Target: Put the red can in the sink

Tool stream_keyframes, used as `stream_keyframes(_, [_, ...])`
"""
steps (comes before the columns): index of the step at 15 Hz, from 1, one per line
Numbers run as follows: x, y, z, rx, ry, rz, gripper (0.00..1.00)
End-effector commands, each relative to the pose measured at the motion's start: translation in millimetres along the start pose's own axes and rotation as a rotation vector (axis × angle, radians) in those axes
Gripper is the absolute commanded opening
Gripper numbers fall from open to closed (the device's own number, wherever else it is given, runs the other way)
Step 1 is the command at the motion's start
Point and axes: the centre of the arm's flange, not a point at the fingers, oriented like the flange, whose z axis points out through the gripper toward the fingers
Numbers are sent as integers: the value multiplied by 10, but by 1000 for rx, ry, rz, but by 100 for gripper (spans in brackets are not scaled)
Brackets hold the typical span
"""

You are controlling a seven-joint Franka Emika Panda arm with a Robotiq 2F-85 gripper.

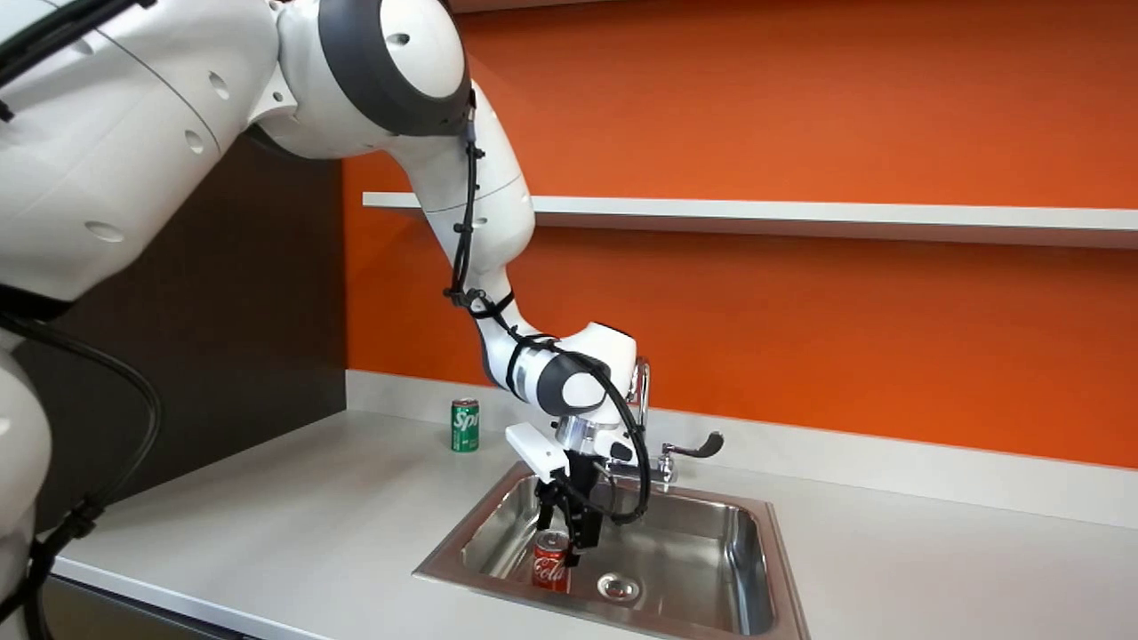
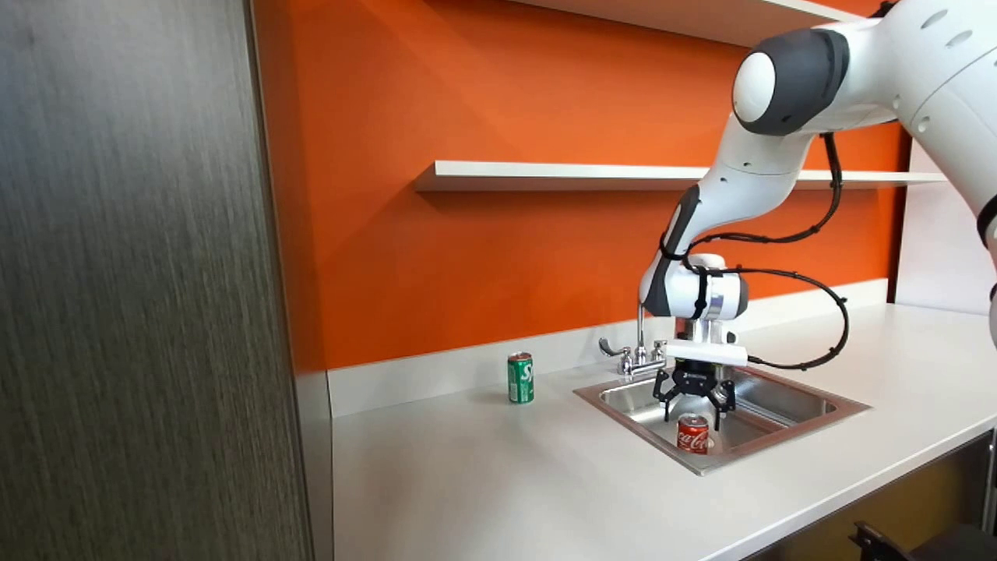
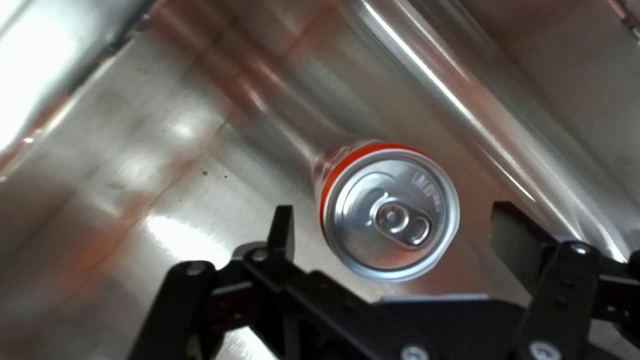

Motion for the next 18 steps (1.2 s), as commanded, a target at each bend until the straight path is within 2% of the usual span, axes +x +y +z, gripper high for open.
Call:
stream_keyframes(1, [-185, 46, -339, 14, 19, -10, 100])
stream_keyframes(6, [-405, 99, -677, 7, 57, -34, 100])
stream_keyframes(12, [-1004, 4, -946, -86, 29, -308, 100])
stream_keyframes(18, [-1777, -128, -1026, -158, -30, -499, 100])
